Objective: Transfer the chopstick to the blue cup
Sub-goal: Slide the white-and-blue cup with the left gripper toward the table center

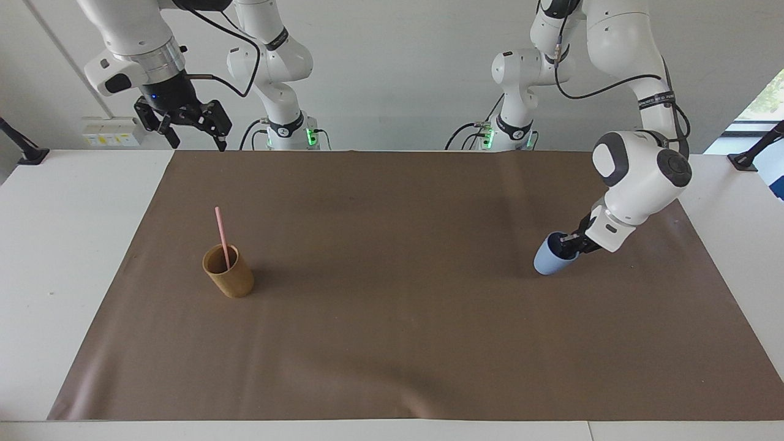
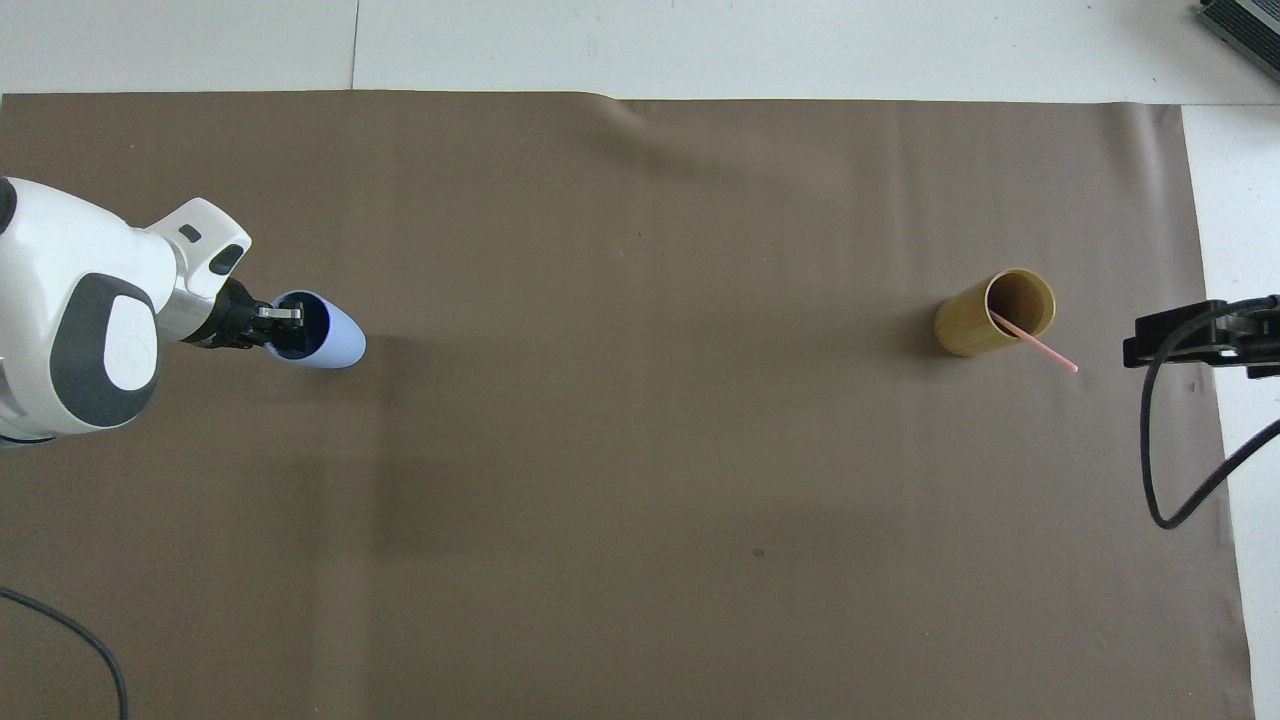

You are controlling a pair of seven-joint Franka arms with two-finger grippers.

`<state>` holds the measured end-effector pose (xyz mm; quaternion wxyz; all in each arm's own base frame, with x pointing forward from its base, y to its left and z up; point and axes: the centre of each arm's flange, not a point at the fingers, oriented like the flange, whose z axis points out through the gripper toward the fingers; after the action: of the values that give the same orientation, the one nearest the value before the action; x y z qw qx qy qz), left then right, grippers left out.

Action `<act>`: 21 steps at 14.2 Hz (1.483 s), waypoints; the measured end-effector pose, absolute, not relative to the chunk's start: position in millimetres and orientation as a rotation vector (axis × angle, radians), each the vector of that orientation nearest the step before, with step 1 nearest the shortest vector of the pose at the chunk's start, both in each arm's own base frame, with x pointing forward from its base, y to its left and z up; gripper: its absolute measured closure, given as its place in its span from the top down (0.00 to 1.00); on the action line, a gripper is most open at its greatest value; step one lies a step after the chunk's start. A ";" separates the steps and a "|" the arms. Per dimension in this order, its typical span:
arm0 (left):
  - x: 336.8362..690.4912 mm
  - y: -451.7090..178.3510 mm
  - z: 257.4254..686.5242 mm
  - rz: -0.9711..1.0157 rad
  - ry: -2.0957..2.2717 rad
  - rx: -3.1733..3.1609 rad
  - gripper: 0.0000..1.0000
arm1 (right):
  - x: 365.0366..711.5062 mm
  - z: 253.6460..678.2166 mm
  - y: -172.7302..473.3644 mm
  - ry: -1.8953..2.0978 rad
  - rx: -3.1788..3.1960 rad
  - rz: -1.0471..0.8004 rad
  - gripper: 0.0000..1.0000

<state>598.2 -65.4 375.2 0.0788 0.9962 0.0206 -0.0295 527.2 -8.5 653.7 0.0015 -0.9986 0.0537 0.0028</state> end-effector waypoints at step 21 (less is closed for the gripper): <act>478.4 -365.6 372.9 -0.117 0.483 2.982 0.05 | 527.1 653.8 -8.5 0.169 -3.134 0.009 1.00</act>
<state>478.4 -365.6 372.9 0.0594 0.9847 0.1594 -0.0387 527.1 -8.5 653.8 0.0015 -0.9986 0.0537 0.0028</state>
